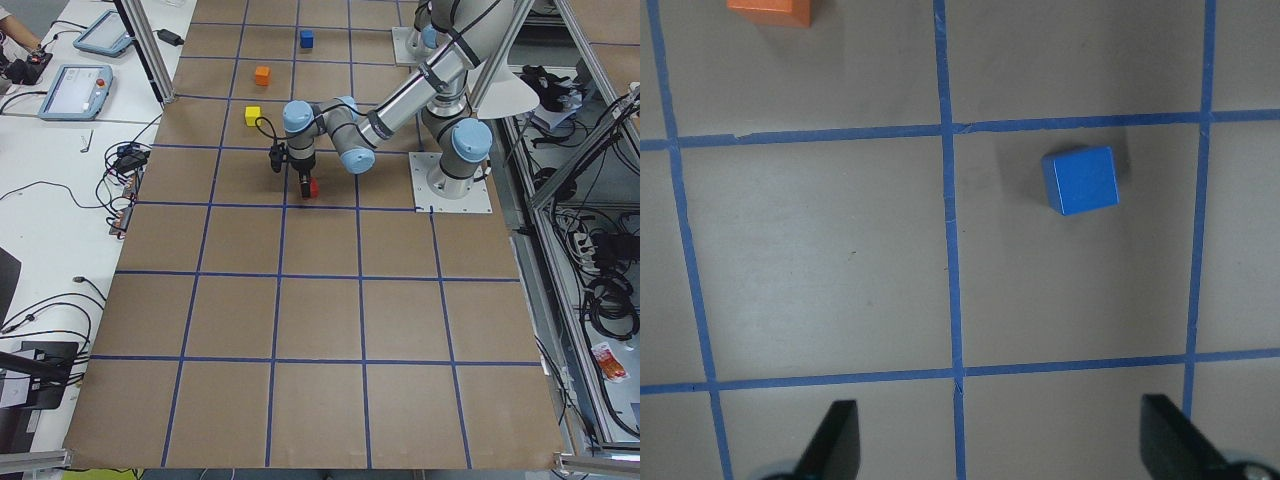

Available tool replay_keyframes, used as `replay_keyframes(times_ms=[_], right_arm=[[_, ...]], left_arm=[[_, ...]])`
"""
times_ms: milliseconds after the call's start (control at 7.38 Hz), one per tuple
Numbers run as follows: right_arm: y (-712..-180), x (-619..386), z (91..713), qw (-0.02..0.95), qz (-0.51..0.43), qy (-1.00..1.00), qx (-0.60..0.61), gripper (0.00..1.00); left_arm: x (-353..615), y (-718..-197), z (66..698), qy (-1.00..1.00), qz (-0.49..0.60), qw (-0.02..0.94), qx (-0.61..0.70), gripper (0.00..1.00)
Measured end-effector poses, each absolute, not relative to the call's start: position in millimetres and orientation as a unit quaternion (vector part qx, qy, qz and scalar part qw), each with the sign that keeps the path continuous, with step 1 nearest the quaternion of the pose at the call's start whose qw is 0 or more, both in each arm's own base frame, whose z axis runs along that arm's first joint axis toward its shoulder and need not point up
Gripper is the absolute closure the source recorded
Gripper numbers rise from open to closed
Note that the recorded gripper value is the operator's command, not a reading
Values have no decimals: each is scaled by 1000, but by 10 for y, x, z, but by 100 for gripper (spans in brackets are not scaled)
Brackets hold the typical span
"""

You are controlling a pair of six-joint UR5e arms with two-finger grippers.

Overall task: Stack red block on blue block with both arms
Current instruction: 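Lower the left gripper over the red cube and close on it, then carry the red cube with the left gripper toward the table center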

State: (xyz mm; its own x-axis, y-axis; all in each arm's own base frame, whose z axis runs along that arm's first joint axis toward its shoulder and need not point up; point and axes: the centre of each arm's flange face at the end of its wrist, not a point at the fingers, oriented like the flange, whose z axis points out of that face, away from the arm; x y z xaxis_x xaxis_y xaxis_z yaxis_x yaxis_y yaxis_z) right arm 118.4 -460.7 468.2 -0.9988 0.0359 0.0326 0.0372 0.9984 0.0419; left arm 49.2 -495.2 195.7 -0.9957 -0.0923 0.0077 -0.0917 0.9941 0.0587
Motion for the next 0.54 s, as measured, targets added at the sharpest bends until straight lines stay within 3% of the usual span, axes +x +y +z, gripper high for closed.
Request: replay_keyframes(times_ms=[271,406,542], right_arm=[[-4602,1188,4685,16,-21,-999,-18,0],[-4600,1189,4686,16,-21,-999,-18,0],[-4598,1189,4686,16,-22,-999,-18,0]], left_arm=[[498,-4949,1977,-998,-29,0,46,1],[495,-4944,1963,-998,-31,-1,46,8],[493,-4939,1946,-998,-33,0,46,45]])
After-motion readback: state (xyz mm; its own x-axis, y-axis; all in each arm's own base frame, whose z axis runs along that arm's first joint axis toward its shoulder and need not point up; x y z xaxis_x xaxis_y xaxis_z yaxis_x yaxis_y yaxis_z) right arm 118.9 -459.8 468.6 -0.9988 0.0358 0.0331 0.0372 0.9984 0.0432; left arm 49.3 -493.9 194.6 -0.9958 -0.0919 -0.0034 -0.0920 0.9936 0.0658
